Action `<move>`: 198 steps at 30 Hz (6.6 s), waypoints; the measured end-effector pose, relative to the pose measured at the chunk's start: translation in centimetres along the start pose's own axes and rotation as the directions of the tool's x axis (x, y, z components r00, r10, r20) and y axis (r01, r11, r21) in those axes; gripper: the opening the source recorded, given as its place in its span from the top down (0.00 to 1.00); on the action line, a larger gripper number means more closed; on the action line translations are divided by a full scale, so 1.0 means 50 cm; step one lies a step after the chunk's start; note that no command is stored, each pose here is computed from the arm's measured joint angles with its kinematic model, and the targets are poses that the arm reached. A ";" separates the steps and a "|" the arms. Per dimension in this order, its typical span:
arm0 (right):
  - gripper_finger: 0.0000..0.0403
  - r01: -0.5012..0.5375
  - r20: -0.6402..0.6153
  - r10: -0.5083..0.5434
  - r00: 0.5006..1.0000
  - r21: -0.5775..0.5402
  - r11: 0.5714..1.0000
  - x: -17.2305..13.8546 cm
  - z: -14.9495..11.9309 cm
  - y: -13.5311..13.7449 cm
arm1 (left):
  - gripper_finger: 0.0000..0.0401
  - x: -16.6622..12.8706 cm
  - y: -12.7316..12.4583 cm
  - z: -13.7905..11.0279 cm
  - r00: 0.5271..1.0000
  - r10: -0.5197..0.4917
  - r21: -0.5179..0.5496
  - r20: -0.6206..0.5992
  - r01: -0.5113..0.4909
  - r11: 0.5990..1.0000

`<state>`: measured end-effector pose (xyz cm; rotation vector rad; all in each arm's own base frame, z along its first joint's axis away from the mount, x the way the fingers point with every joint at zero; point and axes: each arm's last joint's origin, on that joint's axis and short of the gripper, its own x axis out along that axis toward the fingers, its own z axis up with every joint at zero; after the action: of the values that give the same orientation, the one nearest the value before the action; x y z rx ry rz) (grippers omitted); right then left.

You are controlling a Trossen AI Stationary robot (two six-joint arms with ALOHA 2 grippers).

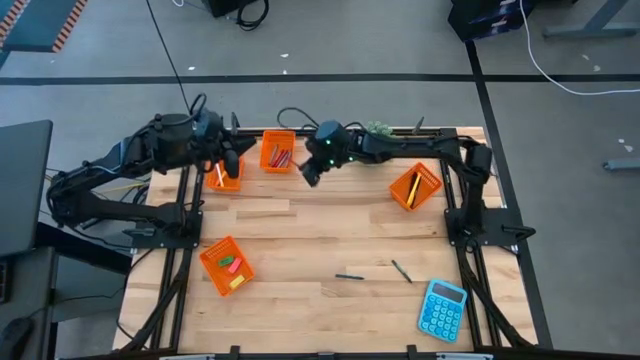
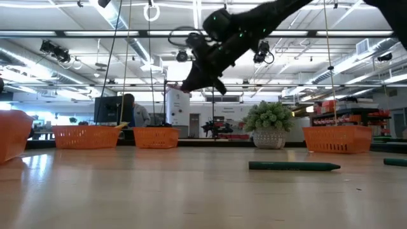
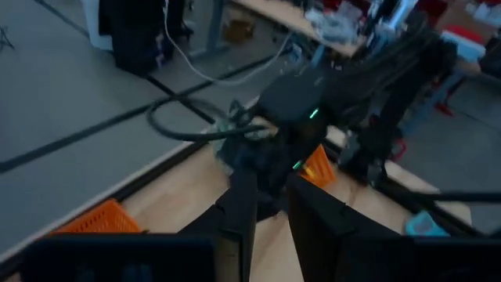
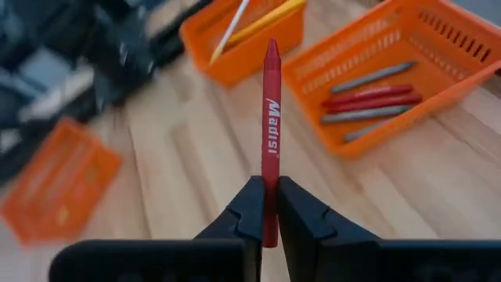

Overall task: Sort crayons/erasers/pens/pencils in bins
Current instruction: Put the red crayon into the middle orange bin, then put the left green crayon into the middle orange bin

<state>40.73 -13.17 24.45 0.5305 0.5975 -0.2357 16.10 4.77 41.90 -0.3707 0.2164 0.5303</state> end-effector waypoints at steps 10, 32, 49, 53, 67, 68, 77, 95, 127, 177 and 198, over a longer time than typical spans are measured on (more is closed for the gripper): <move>0.91 -0.095 0.138 0.058 0.989 0.287 0.953 0.071 0.011 -0.063 | 0.79 0.003 0.012 0.011 0.999 0.030 -0.013 0.044 -0.030 0.999; 0.91 -0.106 0.239 -0.038 0.970 0.558 0.823 0.127 -0.001 -0.119 | 0.82 0.009 0.011 0.010 0.999 0.031 -0.022 0.036 -0.030 0.999; 0.91 -0.155 0.203 0.049 0.978 0.549 0.821 0.124 -0.001 -0.085 | 0.82 0.029 0.027 -0.008 0.991 0.121 -0.063 -0.054 -0.124 0.990; 0.91 -0.160 0.201 0.058 0.978 0.536 0.829 0.125 -0.002 -0.080 | 0.79 0.058 0.076 -0.051 0.929 0.300 -0.305 -0.216 -0.356 0.883; 0.91 -0.201 0.282 0.092 0.955 0.387 0.900 0.069 0.039 -0.046 | 0.62 0.176 0.225 -0.115 0.982 0.170 -0.764 -0.088 -0.176 0.620; 0.91 -0.201 0.286 0.090 0.954 0.387 0.900 0.065 0.041 -0.047 | 0.60 0.184 0.233 -0.125 0.982 0.146 -0.769 -0.116 -0.182 0.613; 0.91 -0.144 0.249 0.045 0.967 0.394 0.908 0.064 0.036 -0.060 | 0.46 0.224 0.219 -0.127 0.996 0.017 -0.762 -0.084 -0.075 0.643; 0.91 -0.158 0.283 0.045 0.958 0.392 0.906 0.062 0.044 -0.064 | 0.39 0.275 0.227 -0.178 0.965 0.082 -0.723 -0.249 -0.242 0.647; 0.91 -0.209 0.265 0.115 0.957 0.360 0.909 0.063 0.043 -0.058 | 0.50 0.333 0.206 -0.201 0.963 0.191 -0.728 -0.193 -0.271 0.630; 0.66 -0.267 0.197 0.206 0.959 0.369 0.890 0.064 0.035 -0.054 | 0.83 0.321 0.264 -0.192 0.946 0.243 -0.560 -0.213 -0.323 0.763; 0.72 -0.381 -0.088 0.431 0.898 0.335 0.862 0.035 0.001 -0.004 | 0.97 0.307 0.290 -0.205 0.926 0.184 -0.351 -0.330 -0.301 0.887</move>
<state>42.07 -13.47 23.38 0.9754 0.5921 0.1231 20.27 19.19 23.85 -0.8282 0.4456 0.7750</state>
